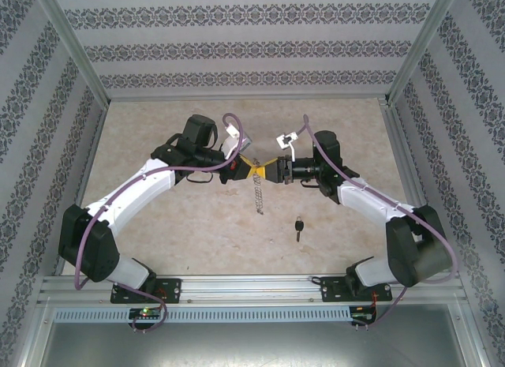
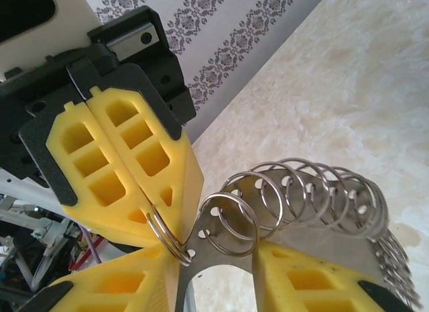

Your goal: Put the keys on the keyring

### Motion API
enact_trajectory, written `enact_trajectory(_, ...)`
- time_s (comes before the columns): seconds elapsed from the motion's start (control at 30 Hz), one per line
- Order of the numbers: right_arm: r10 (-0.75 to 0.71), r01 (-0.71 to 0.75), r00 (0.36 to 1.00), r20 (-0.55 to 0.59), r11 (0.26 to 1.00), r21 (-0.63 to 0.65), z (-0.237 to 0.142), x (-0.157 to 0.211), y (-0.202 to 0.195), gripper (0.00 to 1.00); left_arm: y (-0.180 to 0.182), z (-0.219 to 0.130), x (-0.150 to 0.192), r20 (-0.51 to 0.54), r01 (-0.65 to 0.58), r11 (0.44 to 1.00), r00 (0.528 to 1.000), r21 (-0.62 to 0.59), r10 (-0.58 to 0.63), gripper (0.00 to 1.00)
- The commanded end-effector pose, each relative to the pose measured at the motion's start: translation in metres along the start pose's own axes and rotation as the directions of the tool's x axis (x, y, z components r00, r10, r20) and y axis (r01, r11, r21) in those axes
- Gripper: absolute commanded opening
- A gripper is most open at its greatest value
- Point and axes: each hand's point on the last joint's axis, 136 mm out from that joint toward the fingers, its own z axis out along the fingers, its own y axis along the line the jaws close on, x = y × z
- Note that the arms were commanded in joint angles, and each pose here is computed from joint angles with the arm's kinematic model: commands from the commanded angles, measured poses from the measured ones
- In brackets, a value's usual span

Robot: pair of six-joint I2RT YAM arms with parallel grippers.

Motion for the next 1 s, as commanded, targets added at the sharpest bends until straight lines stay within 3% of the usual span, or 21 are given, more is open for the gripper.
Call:
enact_trajectory(0.0, -0.094, 0.095, 0.995, 0.034, 0.995, -0.030, -0.008, -0.015, 0.018, 0.37, -0.007, -0.002, -0.004, -0.003, -0.016, 0.999, 1.000, 0.043, 0.017, 0.00)
enact_trajectory(0.67, -0.079, 0.079, 0.997, 0.005, 0.995, -0.061, 0.002, -0.011, 0.014, 0.37, -0.007, 0.000, -0.009, 0.002, -0.011, 0.998, 1.000, 0.063, 0.011, 0.00)
enact_trajectory(0.97, -0.079, 0.078, 0.997, -0.004, 0.994, -0.073, 0.003, -0.008, 0.016, 0.21, -0.007, -0.001, -0.012, 0.010, -0.016, 0.998, 1.000, 0.061, 0.015, 0.00)
